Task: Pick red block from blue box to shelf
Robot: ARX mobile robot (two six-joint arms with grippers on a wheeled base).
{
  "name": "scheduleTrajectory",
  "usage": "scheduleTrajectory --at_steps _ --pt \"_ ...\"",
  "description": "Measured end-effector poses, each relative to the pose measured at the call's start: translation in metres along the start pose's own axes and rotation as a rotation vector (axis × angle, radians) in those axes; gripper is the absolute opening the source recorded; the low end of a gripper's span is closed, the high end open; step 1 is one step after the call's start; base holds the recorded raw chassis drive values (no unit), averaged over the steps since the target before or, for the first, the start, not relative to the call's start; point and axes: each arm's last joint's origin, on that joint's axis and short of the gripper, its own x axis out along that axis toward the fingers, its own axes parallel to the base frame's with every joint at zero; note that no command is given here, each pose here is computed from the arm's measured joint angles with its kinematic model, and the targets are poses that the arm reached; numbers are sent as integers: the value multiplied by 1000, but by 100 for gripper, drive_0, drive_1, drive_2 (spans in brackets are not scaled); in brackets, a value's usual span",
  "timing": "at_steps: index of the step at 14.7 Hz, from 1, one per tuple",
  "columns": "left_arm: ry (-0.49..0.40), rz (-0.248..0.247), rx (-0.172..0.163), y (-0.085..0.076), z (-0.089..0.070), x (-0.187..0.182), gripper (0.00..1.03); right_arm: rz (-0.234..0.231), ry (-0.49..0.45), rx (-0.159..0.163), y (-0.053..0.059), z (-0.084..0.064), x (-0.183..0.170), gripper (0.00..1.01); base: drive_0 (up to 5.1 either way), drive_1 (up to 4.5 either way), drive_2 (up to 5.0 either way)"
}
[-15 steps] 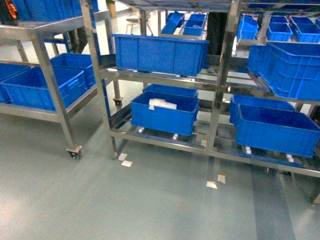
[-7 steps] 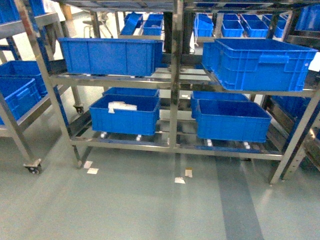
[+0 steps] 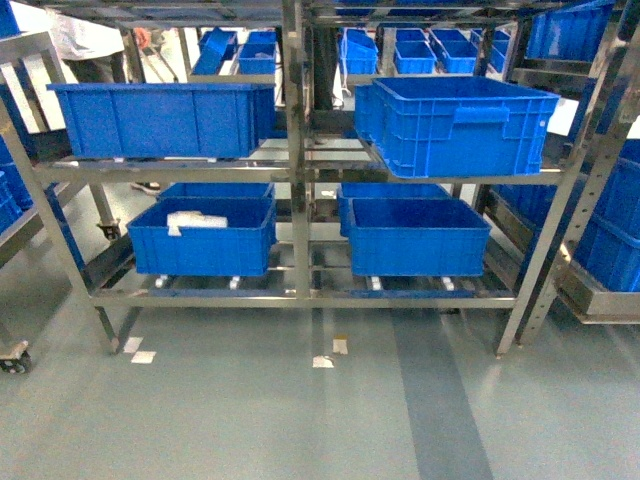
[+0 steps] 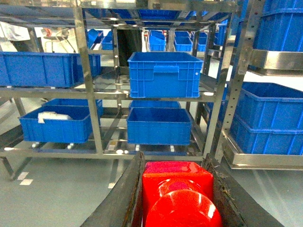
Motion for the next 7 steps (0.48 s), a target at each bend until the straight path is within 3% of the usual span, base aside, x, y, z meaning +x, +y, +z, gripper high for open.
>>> scheduleTrajectory --at_steps 7 --pt "1 1 0 0 0 0 98 0 3 0 0 0 0 28 8 406 -391"
